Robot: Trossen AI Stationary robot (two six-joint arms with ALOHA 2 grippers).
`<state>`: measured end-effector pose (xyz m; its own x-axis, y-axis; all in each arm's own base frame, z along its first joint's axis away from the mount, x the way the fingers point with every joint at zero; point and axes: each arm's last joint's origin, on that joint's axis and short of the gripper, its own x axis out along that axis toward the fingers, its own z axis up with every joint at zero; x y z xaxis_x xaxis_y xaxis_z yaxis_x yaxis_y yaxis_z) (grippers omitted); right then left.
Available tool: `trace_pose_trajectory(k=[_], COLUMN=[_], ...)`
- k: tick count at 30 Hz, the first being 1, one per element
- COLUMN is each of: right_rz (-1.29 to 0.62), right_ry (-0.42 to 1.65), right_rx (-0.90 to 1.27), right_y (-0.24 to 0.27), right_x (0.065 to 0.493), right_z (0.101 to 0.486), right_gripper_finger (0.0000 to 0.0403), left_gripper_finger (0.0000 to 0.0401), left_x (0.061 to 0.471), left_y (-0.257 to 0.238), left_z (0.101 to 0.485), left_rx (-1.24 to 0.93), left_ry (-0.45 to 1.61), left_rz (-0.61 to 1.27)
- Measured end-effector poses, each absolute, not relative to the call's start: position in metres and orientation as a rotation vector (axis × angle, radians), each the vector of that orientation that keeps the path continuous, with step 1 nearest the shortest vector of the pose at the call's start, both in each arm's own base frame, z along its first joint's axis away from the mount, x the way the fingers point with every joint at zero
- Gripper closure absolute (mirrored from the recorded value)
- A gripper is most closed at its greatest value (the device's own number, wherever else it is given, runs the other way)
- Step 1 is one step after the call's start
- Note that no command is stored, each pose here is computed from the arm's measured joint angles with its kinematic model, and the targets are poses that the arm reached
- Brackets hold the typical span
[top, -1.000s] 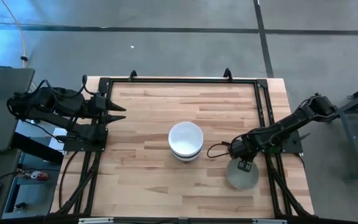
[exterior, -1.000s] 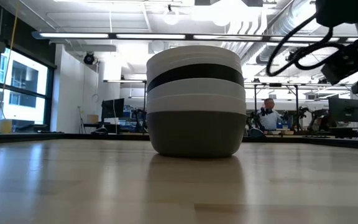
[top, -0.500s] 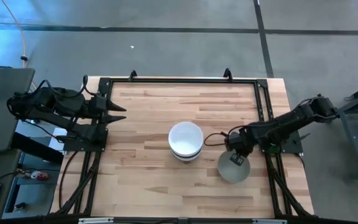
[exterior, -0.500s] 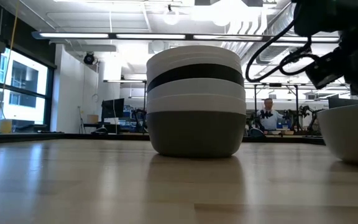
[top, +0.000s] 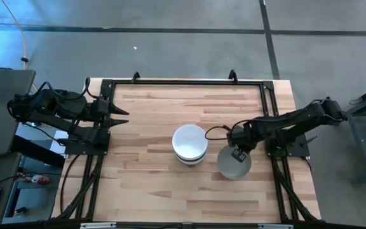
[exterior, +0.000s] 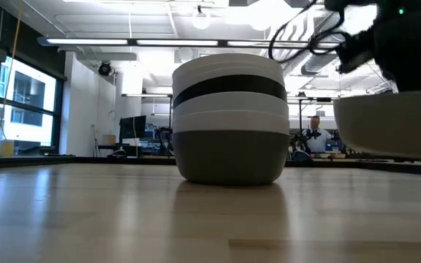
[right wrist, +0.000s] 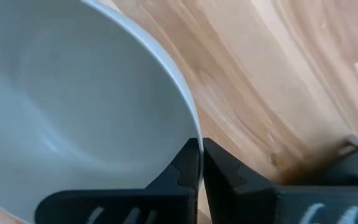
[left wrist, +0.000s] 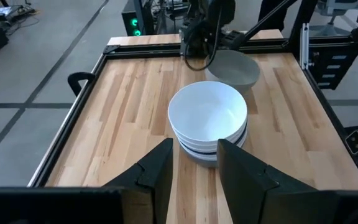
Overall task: Nest bowls inside each other
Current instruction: Stack the light gray bowl on top of the white bowl
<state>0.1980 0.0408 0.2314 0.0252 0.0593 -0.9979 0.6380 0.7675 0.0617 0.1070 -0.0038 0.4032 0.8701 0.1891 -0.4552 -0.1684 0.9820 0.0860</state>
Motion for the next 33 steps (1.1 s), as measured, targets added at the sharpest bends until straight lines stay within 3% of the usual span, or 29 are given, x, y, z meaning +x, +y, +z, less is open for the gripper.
trace_pose_trajectory(k=[10,18,25,33], right_rz=[-0.483,-0.434,-0.494,-0.428], right_ry=[1.392,1.294,1.316,1.388], right_rx=[0.635,0.827,0.867,0.817], right_y=[0.034,0.006,-0.021,-0.041], right_x=[0.209,0.216,0.231,0.284], right_z=[0.294,0.335,0.355,0.359], right_gripper_finger=[0.0403,0.0403,0.0403,0.0403], left_gripper_finger=[0.0287,0.0287,0.0287,0.0287], left_x=[0.107,0.107,0.107,0.106], left_y=[-0.004,-0.004,-0.004,-0.004], left_z=[0.403,0.403,0.403,0.401], left_rx=[0.044,0.052,0.077,0.077], left_ry=[0.48,0.481,0.483,0.506], left_rz=[0.187,0.185,0.179,0.161])
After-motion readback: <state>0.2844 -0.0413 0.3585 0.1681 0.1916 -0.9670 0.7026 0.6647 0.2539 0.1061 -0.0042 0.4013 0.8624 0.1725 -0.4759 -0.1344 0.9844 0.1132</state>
